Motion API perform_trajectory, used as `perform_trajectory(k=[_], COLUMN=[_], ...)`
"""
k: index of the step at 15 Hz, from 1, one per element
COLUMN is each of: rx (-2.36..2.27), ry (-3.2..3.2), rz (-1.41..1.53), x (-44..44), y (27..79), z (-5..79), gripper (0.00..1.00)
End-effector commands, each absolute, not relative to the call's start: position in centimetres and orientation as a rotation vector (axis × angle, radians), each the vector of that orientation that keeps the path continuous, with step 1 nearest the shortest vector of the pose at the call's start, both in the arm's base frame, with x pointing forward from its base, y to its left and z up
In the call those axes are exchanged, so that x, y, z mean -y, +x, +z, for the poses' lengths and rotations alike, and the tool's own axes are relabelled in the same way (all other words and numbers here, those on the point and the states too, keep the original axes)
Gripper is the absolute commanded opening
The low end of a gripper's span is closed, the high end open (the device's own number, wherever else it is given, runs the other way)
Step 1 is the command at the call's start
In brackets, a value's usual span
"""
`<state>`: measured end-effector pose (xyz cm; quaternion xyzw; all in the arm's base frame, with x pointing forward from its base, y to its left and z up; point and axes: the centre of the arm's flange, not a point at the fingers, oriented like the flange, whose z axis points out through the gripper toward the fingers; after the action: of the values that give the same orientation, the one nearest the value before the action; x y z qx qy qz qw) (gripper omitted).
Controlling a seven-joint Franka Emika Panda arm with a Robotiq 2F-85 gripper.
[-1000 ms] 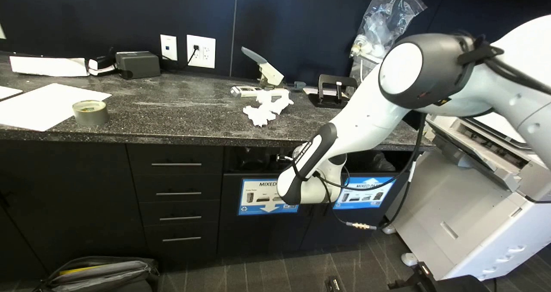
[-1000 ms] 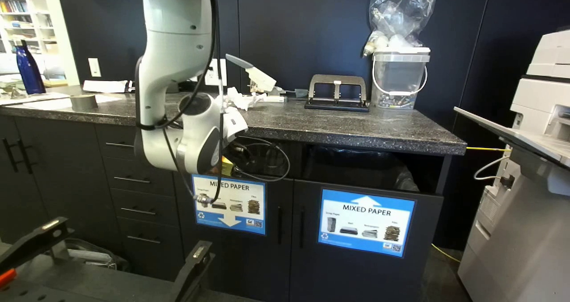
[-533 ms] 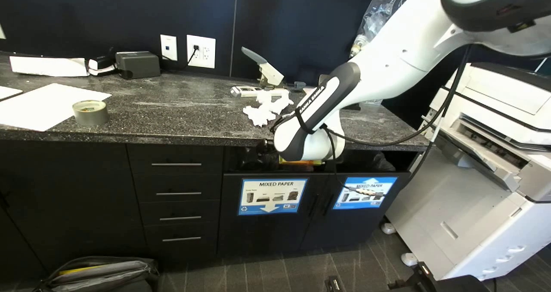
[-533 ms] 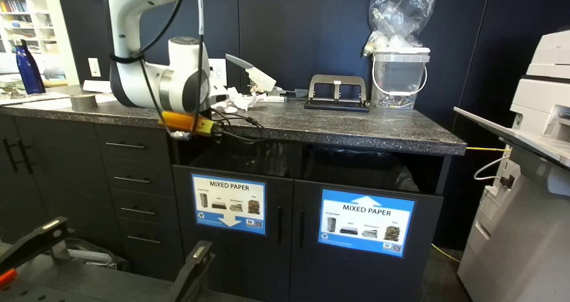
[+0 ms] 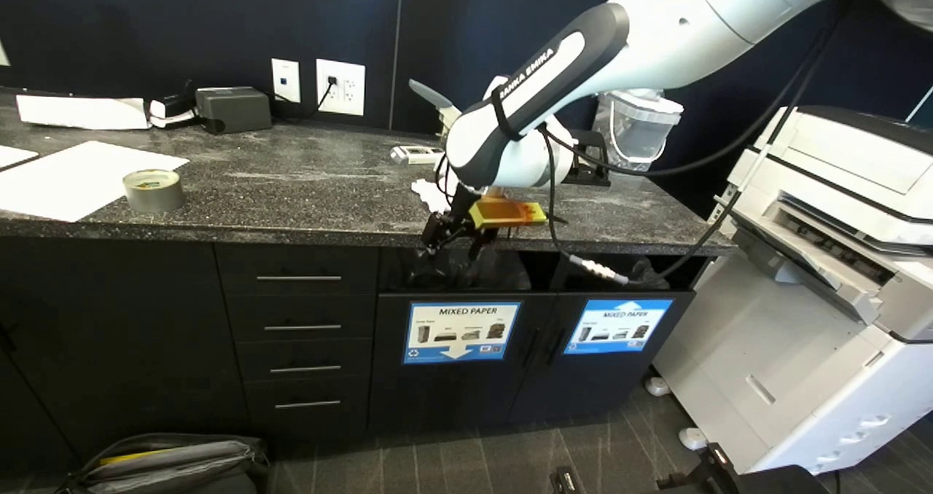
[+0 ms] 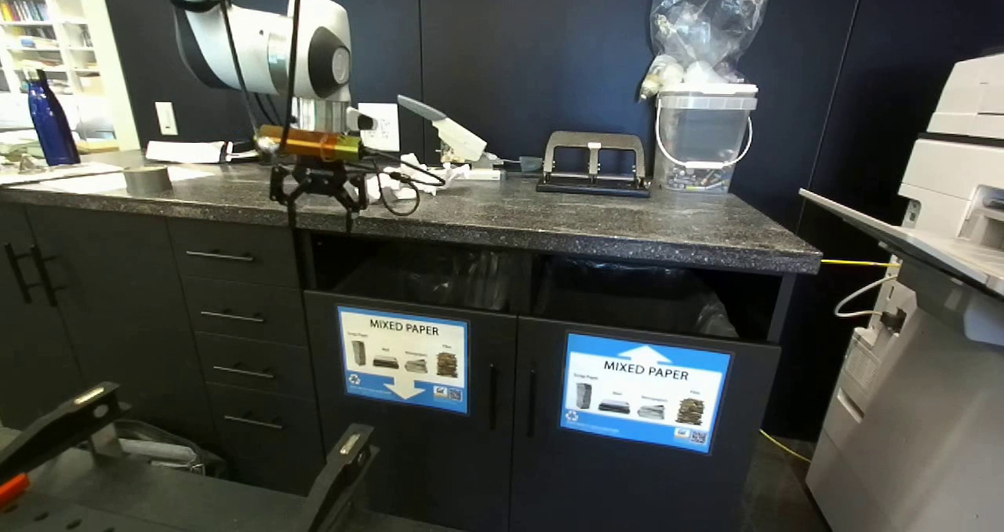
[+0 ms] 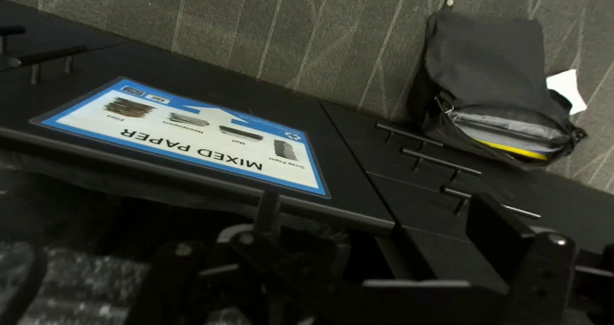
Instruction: Put the tissues inside the rubbish bin.
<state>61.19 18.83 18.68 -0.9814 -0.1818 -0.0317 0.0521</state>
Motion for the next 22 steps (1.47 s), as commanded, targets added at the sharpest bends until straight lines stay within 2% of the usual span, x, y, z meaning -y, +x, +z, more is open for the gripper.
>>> perform_trajectory(k=[1, 6, 11, 19, 20, 22], rx=[0.624, 0.53, 0.451, 0.454, 0.46, 0.461], ry=[-3.012, -3.043, -3.031, -3.037, -3.04, -3.041], rz=[-0.143, -0.453, -0.708, -0.647, -0.653, -0.658], x=[-20.0, -19.2, -18.7, -18.8, -19.0, -18.9], y=[66.4, 72.2, 77.1, 80.7, 80.8, 81.1], z=[22.5, 24.6, 22.9, 18.7, 18.4, 18.6], gripper=[1.0, 1.0, 1.0, 0.99, 0.75, 0.7])
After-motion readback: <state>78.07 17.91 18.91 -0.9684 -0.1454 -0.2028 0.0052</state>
